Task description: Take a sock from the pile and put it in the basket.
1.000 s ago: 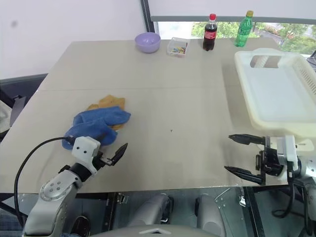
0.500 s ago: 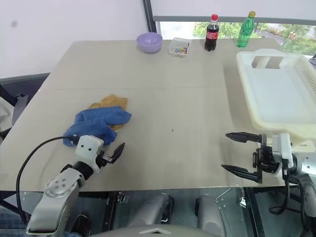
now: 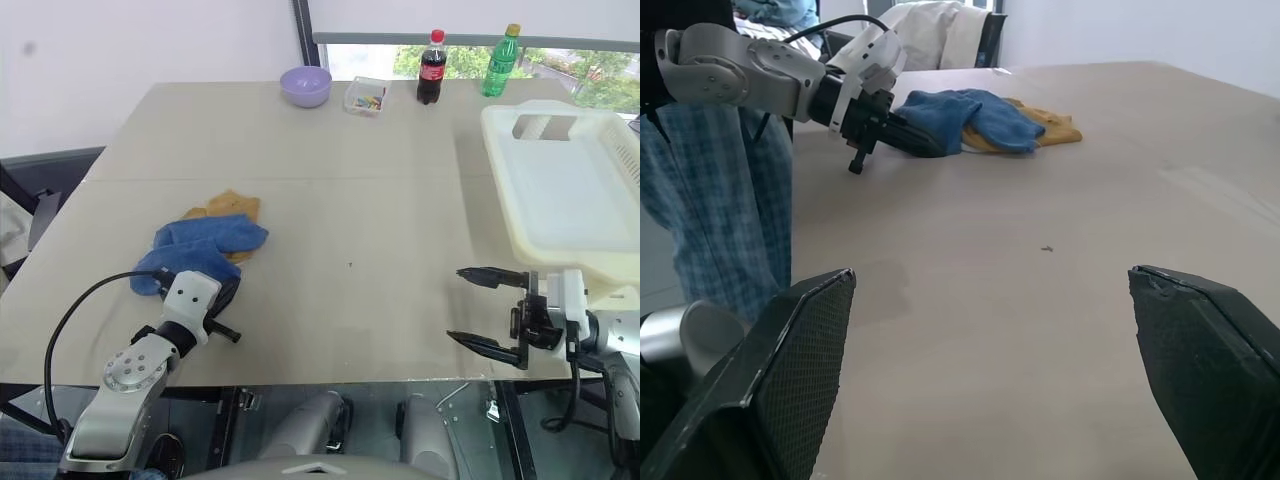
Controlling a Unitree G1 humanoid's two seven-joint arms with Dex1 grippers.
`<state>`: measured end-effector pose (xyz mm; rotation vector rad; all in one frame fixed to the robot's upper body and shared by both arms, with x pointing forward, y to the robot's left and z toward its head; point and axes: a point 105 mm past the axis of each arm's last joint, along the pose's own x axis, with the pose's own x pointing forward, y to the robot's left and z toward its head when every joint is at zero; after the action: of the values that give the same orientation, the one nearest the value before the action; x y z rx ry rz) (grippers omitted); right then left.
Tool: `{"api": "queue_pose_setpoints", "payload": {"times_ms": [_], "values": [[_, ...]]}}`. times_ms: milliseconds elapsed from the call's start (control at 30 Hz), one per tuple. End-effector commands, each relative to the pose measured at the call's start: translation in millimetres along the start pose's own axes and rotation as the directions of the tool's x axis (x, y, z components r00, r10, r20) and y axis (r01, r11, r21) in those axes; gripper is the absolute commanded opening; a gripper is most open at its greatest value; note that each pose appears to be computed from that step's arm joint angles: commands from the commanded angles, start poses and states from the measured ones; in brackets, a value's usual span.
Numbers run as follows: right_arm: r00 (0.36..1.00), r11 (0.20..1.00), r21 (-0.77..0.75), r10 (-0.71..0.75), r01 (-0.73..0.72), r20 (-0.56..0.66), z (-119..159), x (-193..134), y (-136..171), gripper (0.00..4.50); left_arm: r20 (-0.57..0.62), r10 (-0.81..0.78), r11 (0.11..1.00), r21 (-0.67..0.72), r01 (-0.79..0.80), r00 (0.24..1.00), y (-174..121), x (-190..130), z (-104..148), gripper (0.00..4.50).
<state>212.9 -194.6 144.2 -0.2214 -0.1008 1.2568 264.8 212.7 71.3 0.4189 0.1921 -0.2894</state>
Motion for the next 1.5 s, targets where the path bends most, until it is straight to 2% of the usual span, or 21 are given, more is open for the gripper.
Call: {"api": "queue_pose_setpoints", "payload": {"times_ms": [33, 300, 433, 567, 867, 1067, 1267, 1400, 1500], "values": [[1.0, 0.999, -0.033, -0.014, 0.014, 0.008, 5, -1, -1, 4.5, -0.014, 0.0, 1.0, -0.008, 0.0, 1.0, -1, -2, -6, 0.04], [1.0, 0.999, -0.031, -0.023, 0.023, 0.002, 4, -1, -2, 4.5, -0.022, -0.018, 1.0, -0.019, 0.018, 1.0, -4, -2, -6, 0.04], [1.0, 0.999, -0.03, -0.029, 0.029, -0.001, 3, -1, -3, 4.5, 0.063, 0.011, 0.999, -0.04, -0.008, 0.998, 2, -1, 10, 0.04], [0.999, 0.999, -0.029, -0.034, 0.033, -0.003, 2, -1, -3, 4.5, 0.111, -0.054, 0.993, -0.103, 0.065, 0.992, -12, 1, 23, 0.04], [0.999, 0.998, -0.032, -0.045, 0.044, -0.005, 2, 1, -4, 4.5, 0.105, -0.221, 0.965, -0.12, 0.233, 0.97, -52, 4, 38, 0.04], [0.999, 0.998, -0.032, -0.053, 0.052, -0.005, 2, 1, -4, 4.5, 0.111, -0.28, 0.948, -0.124, 0.293, 0.953, -63, 6, 48, 0.04], [0.998, 0.998, -0.033, -0.059, 0.058, -0.007, 2, 1, -5, 4.5, 0.101, -0.276, 0.948, -0.134, 0.288, 0.956, -60, 12, 47, 0.04], [0.998, 0.998, -0.031, -0.058, 0.058, -0.006, 2, 3, -5, 4.5, 0.124, -0.36, 0.92, -0.12, 0.374, 0.925, -87, 29, 60, 0.04], [0.998, 0.997, -0.034, -0.066, 0.065, -0.01, 3, 2, -7, 4.5, 0.108, -0.462, 0.866, -0.161, 0.474, 0.88, -112, 37, 67, 0.04]]}}
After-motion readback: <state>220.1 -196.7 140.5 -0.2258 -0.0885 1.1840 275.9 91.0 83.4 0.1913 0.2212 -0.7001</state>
